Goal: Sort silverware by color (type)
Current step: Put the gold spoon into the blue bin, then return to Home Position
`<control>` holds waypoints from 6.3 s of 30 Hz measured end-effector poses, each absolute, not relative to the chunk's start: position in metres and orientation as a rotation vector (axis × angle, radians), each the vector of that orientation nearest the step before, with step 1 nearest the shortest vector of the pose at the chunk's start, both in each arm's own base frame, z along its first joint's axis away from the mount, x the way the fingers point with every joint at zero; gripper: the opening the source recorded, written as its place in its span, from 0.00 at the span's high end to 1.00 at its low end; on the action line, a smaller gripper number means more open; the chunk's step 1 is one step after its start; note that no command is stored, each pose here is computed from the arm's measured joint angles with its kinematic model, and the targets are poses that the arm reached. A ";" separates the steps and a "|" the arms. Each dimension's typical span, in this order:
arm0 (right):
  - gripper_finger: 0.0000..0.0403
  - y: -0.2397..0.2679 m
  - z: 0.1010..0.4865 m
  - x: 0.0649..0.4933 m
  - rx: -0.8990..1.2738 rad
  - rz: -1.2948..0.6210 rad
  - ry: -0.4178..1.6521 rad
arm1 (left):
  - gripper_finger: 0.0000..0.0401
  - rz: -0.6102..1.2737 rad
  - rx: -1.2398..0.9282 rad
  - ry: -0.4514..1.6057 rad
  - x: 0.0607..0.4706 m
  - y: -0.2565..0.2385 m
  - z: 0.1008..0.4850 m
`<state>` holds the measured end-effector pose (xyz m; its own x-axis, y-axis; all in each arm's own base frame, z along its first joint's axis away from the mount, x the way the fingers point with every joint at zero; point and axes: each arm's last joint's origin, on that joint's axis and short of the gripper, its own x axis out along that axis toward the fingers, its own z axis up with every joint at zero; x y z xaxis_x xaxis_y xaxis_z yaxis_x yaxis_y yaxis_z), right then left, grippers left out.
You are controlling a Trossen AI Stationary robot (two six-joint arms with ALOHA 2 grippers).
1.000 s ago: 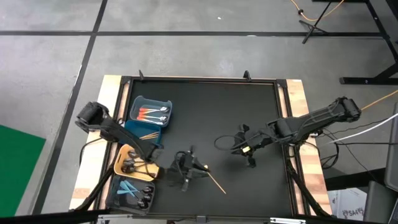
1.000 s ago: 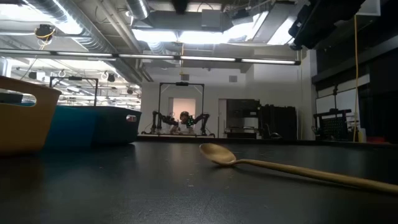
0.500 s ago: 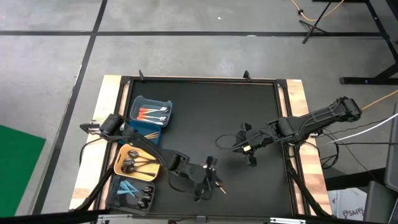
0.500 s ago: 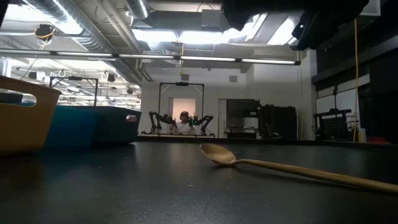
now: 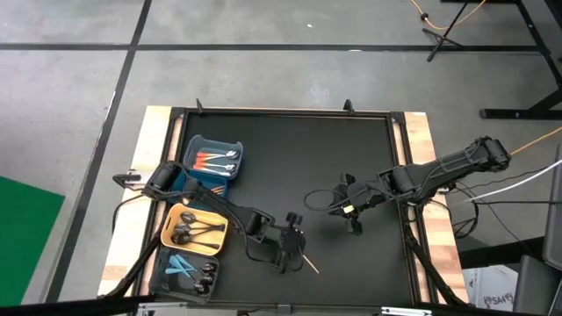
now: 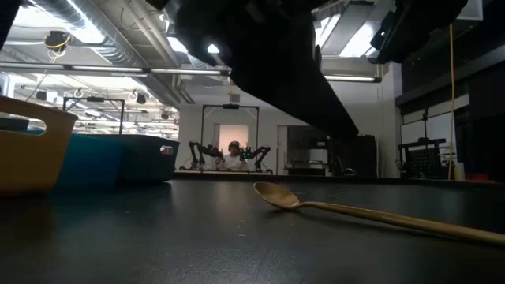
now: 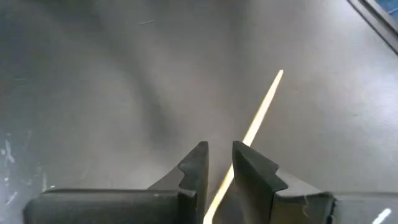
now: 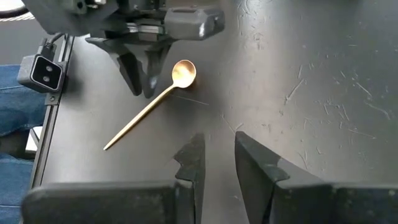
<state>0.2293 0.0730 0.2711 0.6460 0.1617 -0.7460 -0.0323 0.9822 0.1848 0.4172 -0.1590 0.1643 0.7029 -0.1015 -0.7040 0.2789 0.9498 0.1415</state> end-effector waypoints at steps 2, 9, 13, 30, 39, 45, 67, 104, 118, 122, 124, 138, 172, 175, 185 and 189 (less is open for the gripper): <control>0.81 0.073 0.271 0.229 0.160 0.111 0.863 | 0.83 -0.210 0.245 0.769 0.418 -0.157 0.164; 0.81 0.073 0.271 0.229 0.160 0.111 0.863 | 0.83 -0.213 0.247 0.775 0.417 -0.157 0.164; 0.81 0.073 0.271 0.229 0.160 0.111 0.862 | 0.83 -0.229 0.240 0.789 0.418 -0.156 0.157; 0.81 0.073 0.270 0.229 0.159 0.107 0.864 | 0.83 -0.256 0.284 0.897 0.420 -0.152 0.122; 0.81 0.073 0.270 0.230 0.160 0.111 0.865 | 0.83 -0.256 0.303 0.978 0.416 -0.147 0.119; 0.81 0.073 0.270 0.229 0.160 0.111 0.865 | 0.86 -0.255 0.309 1.014 0.413 -0.145 0.118; 0.81 0.073 0.270 0.229 0.160 0.110 0.865 | 0.99 -0.281 0.302 0.991 0.406 -0.148 0.138; 0.81 0.049 0.323 0.162 0.139 0.105 0.644 | 0.99 0.041 0.193 0.860 0.255 -0.127 0.344; 0.81 0.044 0.262 0.148 0.110 0.121 0.559 | 0.99 0.209 0.172 0.998 0.212 -0.111 0.351; 0.81 0.042 0.232 0.140 0.133 0.131 0.473 | 0.99 0.234 0.181 1.033 0.208 -0.109 0.349; 0.81 0.040 0.220 0.136 0.150 0.134 0.441 | 0.99 0.237 0.185 1.039 0.207 -0.109 0.349; 0.81 0.031 0.186 0.107 0.247 0.146 0.290 | 0.99 0.370 0.165 1.174 0.175 -0.089 0.293; 0.81 0.024 0.193 0.096 0.179 0.079 0.161 | 0.99 0.361 -0.167 1.190 0.086 -0.037 0.243; 0.81 0.024 0.193 0.096 0.192 0.079 0.162 | 0.99 0.360 -0.168 1.192 0.086 -0.037 0.243; 0.81 0.025 0.193 0.095 0.195 0.105 0.166 | 0.93 0.360 -0.183 1.185 0.087 -0.038 0.244; 0.81 0.025 0.193 0.095 0.195 0.105 0.166 | 0.93 0.379 -0.198 1.175 0.087 -0.037 0.244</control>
<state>0.0955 0.0252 0.1925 0.9809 0.1196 -0.1535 -0.0875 0.9757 0.2010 0.0870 -0.0375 0.2436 0.3321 0.1861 -0.9247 -0.3897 0.9198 0.0451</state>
